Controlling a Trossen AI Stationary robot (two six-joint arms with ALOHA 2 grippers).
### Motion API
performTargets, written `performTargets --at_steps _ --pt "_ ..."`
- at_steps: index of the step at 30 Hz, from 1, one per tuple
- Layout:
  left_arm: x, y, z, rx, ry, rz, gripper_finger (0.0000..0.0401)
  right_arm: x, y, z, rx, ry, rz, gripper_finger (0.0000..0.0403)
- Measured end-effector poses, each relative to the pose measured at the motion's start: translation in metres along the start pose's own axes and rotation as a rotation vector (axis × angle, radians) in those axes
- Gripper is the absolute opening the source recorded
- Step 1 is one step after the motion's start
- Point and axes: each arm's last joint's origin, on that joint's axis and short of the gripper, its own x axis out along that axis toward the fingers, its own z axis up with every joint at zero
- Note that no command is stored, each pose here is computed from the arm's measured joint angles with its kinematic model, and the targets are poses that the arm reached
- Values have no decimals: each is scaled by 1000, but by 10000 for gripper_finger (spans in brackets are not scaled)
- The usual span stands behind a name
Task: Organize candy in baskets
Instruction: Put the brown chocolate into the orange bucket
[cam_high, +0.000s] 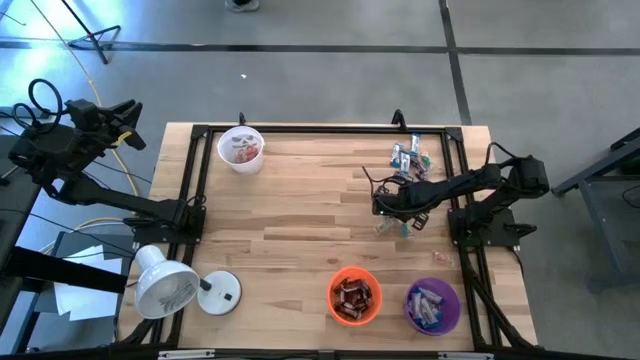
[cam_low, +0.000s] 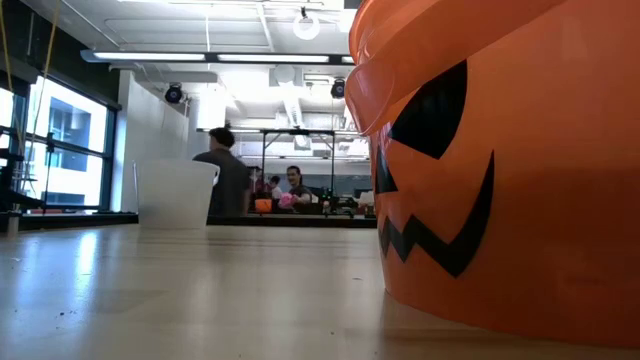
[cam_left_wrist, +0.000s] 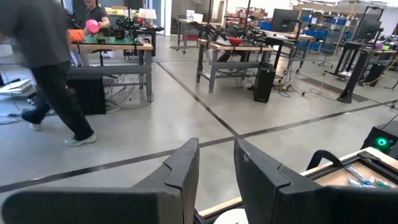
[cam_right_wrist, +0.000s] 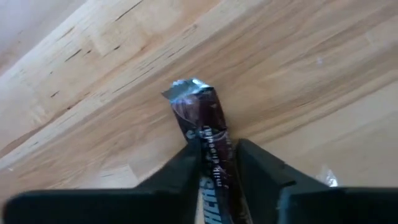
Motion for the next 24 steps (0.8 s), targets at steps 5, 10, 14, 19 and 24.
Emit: performTargets --at_steps 5,10,14,19,24 --pt "0 0 0 0 0 0 88 1 -1 0 -13 -17 2 18" --pt "0 0 0 0 0 0 88 -3 2 0 -37 -8 10 23" --pt "0 0 0 2 0 -1 88 -14 8 2 -87 -27 25 6" --pt "0 0 0 5 1 -2 88 -36 19 3 -142 -27 35 10" --pt "0 0 0 43 3 -9 88 -72 43 -15 -300 104 137 7"
